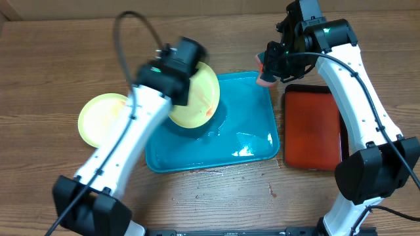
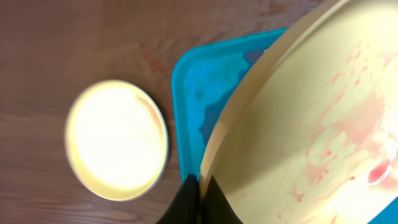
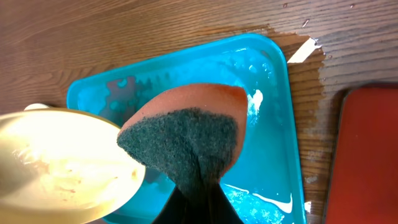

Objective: Clean dirty plates on tray and stack at the side
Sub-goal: 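Carry the second yellow plate left and stack it on the plate pile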

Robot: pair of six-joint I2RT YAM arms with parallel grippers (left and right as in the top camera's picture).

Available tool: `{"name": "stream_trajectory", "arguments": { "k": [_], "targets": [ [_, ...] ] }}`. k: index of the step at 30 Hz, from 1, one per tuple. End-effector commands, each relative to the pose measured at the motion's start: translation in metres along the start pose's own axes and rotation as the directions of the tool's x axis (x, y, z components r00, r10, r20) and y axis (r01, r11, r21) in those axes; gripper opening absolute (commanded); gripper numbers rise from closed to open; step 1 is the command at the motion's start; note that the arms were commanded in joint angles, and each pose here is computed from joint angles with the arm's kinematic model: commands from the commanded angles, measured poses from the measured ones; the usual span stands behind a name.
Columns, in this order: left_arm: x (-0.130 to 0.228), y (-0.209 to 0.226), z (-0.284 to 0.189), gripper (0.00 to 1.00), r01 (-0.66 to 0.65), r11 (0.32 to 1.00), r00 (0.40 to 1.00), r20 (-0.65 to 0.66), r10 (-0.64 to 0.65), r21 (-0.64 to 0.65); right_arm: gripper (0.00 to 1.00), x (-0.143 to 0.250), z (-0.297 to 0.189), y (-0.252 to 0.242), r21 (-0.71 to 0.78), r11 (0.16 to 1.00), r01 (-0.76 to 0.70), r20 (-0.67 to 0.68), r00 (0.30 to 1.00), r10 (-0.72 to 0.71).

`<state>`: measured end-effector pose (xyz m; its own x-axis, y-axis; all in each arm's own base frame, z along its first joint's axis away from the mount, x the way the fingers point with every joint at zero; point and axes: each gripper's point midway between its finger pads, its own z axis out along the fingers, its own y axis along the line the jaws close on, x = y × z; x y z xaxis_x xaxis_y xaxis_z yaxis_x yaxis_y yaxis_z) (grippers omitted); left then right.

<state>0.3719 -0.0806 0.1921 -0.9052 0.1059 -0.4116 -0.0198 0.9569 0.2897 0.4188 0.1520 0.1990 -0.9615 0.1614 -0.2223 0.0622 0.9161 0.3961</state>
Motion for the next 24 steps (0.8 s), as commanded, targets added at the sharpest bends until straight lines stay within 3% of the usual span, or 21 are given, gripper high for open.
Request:
{"name": "stream_trajectory", "arguments": {
  "k": [1, 4, 7, 14, 19, 24],
  "targets": [
    [0.003, 0.012, 0.009, 0.04, 0.130, 0.951, 0.989, -0.109, -0.103, 0.279, 0.04, -0.003, -0.003, -0.002, 0.008, 1.000, 0.004, 0.013, 1.000, -0.004],
    [0.003, 0.057, 0.025, 0.04, 0.262, 0.918, 0.962, -0.157, -0.224, 0.296, 0.04, -0.004, -0.003, -0.002, 0.008, 1.000, 0.005, 0.014, 1.000, -0.005],
    [0.013, 0.116, 0.043, 0.04, 0.404, 0.887, 0.911, -0.185, -0.368, 0.225, 0.04, -0.004, -0.003, -0.003, 0.014, 1.000, 0.004, 0.018, 1.000, -0.005],
    [0.070, 0.223, 0.083, 0.04, 0.655, 0.754, 0.737, -0.258, -0.624, 0.048, 0.04, -0.005, -0.003, -0.003, 0.012, 1.000, 0.005, 0.022, 1.000, -0.006],
    [0.110, 0.240, 0.115, 0.04, 0.723, 0.691, 0.646, -0.342, -0.682, -0.011, 0.04, -0.007, -0.003, -0.002, 0.010, 1.000, 0.008, 0.029, 1.000, -0.008],
    [0.139, 0.230, 0.155, 0.04, 0.716, 0.696, 0.618, -0.412, -0.670, -0.058, 0.04, -0.006, -0.003, -0.002, 0.010, 1.000, 0.007, 0.027, 1.000, -0.007]
  ]
}}
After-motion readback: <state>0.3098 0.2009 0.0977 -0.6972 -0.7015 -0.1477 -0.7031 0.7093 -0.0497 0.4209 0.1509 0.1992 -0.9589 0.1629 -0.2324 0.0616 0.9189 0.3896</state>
